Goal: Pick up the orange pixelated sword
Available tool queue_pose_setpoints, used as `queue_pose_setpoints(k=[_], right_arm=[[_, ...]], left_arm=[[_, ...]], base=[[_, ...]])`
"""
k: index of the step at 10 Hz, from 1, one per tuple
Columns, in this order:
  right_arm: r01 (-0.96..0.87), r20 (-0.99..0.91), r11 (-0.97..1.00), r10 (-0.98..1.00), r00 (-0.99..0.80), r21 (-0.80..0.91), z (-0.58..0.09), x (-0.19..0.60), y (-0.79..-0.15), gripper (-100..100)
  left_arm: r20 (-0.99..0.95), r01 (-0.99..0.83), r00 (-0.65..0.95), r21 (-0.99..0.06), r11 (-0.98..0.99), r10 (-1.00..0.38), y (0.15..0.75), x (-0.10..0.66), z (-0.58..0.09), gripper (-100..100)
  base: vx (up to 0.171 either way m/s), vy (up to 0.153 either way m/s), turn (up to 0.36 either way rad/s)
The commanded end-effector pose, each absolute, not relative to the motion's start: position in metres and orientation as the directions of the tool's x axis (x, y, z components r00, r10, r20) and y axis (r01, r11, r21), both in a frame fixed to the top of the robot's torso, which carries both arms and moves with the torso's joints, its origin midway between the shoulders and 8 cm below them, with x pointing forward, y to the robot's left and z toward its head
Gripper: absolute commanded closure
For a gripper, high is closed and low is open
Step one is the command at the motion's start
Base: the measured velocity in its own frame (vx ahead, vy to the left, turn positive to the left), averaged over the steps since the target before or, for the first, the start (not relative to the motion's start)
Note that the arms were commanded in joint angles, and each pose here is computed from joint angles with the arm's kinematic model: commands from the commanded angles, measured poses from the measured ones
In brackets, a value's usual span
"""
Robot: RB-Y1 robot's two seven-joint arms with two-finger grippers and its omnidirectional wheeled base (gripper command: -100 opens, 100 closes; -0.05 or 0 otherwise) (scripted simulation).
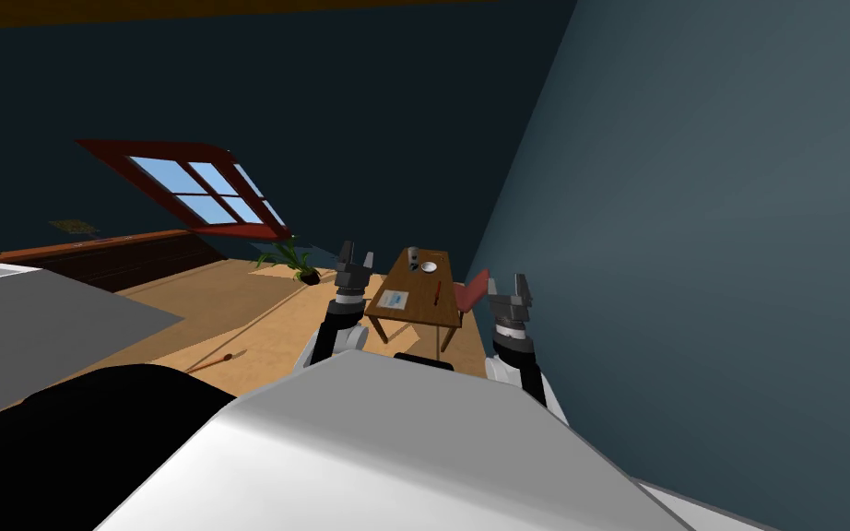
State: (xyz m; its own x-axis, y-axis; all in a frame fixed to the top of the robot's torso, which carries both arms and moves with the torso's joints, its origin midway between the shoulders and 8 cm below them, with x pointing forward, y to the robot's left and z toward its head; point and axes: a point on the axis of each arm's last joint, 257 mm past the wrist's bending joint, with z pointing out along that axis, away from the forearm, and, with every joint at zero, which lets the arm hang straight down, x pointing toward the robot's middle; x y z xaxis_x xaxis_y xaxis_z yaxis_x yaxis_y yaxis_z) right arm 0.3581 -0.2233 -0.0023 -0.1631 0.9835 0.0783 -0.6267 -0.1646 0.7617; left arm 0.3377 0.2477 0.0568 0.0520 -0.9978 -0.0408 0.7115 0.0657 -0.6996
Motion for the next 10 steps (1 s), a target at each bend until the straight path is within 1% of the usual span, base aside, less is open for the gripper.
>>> queue_pose_setpoints(k=[1, 5, 8, 9, 10], right_arm=[[-0.568, 0.149, -0.244, 0.967, -0.208, 0.786, -0.022, 0.371, -0.221, -100], [-0.391, 0.364, -0.456, 0.886, -0.288, 0.8, -0.078, 0.401, -0.208, -100], [-0.223, 0.538, -0.604, 0.79, -0.295, 0.765, -0.132, 0.422, -0.194, -100], [-0.222, 0.54, -0.606, 0.789, -0.295, 0.764, -0.132, 0.422, -0.194, -100], [-0.166, 0.595, -0.651, 0.751, -0.288, 0.741, -0.149, 0.428, -0.188, -100]], left_arm=[[-0.041, 0.711, 0.052, -0.7, 0.066, -0.998, 0.248, 0.338, 0.057, 0], [-0.041, 0.712, 0.052, -0.7, 0.066, -0.998, 0.248, 0.338, 0.057, 0], [-0.041, 0.711, 0.052, -0.7, 0.066, -0.998, 0.248, 0.338, 0.057, 0], [-0.041, 0.711, 0.052, -0.7, 0.066, -0.998, 0.248, 0.338, 0.057, 0], [-0.041, 0.711, 0.052, -0.7, 0.066, -0.998, 0.248, 0.338, 0.057, 0]], base=[[-0.069, -0.024, 0.04], [-0.088, -0.026, 0.038], [-0.077, -0.037, 0.046], [-0.055, -0.016, 0.014], [-0.045, -0.01, 0.027]])
